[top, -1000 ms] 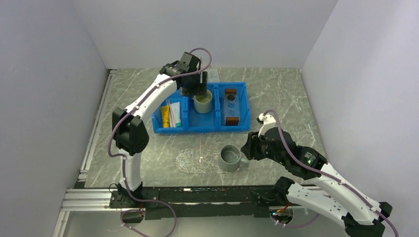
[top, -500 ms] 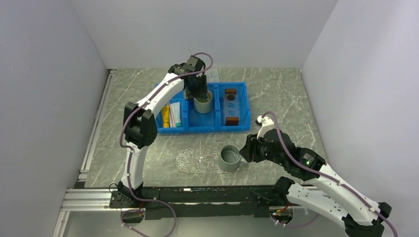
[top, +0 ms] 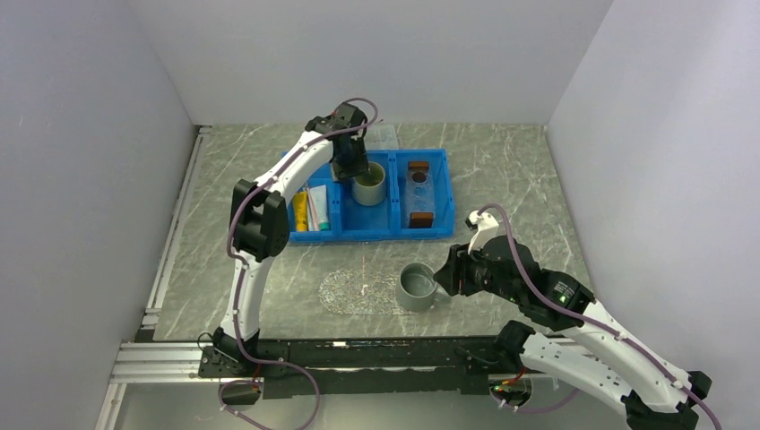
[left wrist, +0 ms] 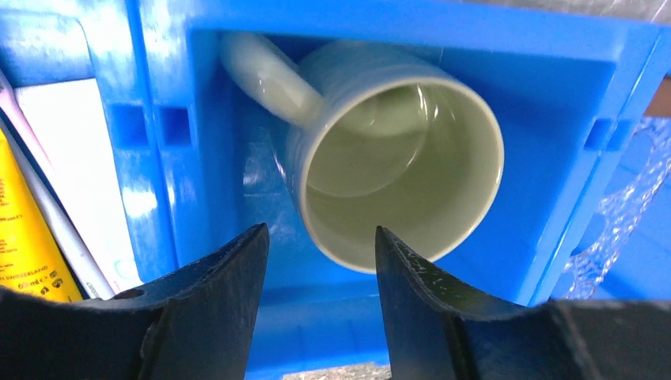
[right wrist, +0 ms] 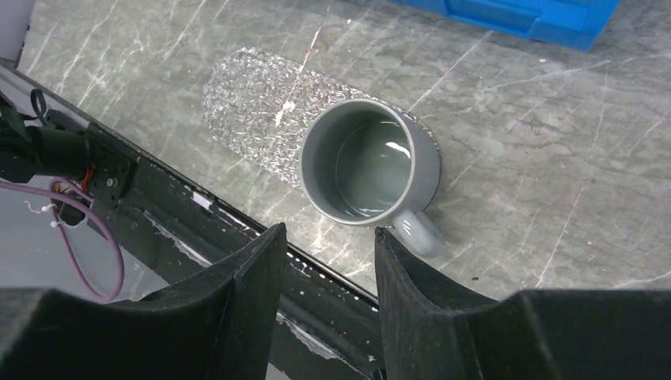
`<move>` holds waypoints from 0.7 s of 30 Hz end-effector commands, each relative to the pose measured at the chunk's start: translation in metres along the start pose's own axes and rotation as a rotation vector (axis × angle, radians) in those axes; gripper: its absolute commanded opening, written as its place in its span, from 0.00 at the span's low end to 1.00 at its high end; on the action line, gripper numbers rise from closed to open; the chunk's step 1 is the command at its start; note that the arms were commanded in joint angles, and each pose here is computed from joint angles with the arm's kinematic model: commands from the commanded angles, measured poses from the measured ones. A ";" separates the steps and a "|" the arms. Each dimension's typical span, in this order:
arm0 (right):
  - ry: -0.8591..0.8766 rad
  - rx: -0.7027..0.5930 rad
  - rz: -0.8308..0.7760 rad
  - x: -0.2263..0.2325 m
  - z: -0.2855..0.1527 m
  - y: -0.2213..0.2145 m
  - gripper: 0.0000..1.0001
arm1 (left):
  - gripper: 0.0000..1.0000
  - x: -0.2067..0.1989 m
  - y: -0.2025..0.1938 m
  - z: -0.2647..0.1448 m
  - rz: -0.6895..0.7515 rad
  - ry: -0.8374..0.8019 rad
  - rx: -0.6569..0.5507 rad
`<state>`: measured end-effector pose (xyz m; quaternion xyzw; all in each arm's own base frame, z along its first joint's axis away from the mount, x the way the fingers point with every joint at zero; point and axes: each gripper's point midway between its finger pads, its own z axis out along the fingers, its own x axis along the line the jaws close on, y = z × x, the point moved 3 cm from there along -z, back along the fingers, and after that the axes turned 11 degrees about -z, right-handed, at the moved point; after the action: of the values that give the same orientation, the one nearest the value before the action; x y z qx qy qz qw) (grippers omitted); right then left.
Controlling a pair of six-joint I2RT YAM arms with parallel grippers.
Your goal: Prepare toiletry sets of a toothbrush and toothpaste on the tray
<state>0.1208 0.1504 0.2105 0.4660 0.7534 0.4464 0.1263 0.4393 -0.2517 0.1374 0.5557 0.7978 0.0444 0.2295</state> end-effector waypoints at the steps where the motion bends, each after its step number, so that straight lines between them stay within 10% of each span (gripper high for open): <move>1: 0.041 -0.049 -0.003 0.007 0.000 0.009 0.47 | 0.57 -0.012 0.020 -0.006 -0.035 -0.021 -0.061; 21: 0.056 -0.054 -0.006 0.008 0.000 0.008 0.47 | 0.41 -0.004 0.016 0.016 0.035 0.028 -0.031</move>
<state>0.1185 0.1531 0.2115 0.4589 0.7528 0.4570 0.1176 0.4562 -0.2505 0.1208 0.5557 0.8000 0.0643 0.2168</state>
